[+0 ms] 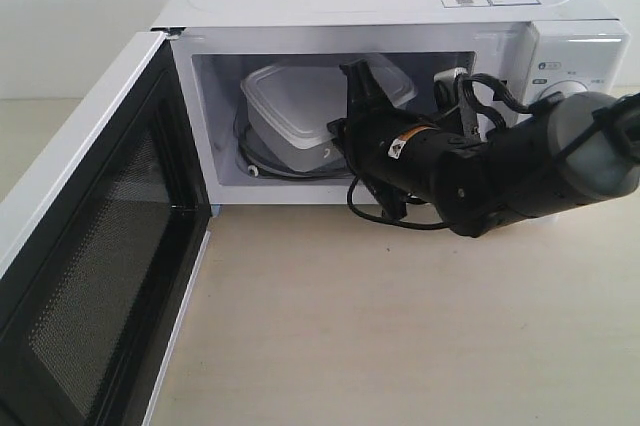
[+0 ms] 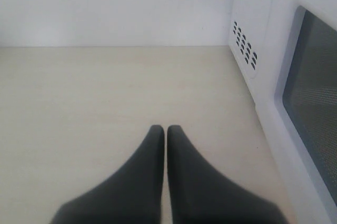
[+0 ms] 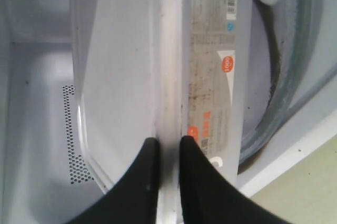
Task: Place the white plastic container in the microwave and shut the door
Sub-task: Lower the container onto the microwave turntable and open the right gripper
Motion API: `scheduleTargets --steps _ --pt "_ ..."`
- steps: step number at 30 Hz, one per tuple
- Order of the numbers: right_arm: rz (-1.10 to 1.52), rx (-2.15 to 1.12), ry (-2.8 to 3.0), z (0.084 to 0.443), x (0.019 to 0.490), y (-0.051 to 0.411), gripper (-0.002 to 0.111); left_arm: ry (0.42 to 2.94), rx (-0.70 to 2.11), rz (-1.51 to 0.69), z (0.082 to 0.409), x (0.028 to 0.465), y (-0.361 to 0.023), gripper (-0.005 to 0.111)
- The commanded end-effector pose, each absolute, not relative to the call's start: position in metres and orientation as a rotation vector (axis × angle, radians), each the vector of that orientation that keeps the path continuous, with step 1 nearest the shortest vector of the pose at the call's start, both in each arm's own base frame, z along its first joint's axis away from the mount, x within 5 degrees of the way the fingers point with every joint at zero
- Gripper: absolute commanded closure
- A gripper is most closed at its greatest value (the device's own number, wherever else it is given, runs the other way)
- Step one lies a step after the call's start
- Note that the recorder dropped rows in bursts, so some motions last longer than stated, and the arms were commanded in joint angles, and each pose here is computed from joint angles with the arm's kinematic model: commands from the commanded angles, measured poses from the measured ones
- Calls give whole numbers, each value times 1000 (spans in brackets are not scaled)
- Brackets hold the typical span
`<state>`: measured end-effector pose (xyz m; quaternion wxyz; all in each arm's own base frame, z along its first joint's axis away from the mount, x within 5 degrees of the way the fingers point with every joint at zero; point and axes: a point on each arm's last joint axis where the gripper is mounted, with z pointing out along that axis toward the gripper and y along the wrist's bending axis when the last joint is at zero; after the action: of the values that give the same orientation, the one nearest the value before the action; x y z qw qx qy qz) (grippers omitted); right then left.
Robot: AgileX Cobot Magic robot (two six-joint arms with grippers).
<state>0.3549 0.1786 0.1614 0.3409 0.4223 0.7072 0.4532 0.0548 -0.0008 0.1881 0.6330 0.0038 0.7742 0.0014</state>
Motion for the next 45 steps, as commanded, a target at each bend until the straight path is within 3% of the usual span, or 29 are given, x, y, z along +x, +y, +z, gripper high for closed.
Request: scheduleTargets --steps 1,6,14,20,24,28,36,41,43,44,45 --pt "1192 1024 1812 168 357 180 108 1772 9 6 187 55 -1 102" --pt "1174 994 1821 168 357 180 103 1772 9 6 187 55 -1 102" --pt "1159 1019 1826 166 357 179 50 1772 9 6 187 55 -1 102" --pt "1154 1016 1842 166 356 179 52 1772 9 6 187 55 -1 102" --pt "1067 991 2002 166 346 179 73 1772 9 6 187 55 -1 102" --pt "1037 860 2039 172 337 176 73 1772 9 6 187 55 -1 102" --pt "806 18 2200 181 320 186 73 1772 9 6 187 55 -1 102" --pt "762 -109 2211 179 318 187 74 1772 9 6 187 55 -1 102" --pt "689 -210 2220 177 317 186 92 1772 9 6 187 55 -1 102" --pt "644 -241 2242 174 316 184 108 1772 9 6 187 55 -1 102" --pt "641 -240 2246 174 316 184 108 1772 9 6 187 55 -1 102"
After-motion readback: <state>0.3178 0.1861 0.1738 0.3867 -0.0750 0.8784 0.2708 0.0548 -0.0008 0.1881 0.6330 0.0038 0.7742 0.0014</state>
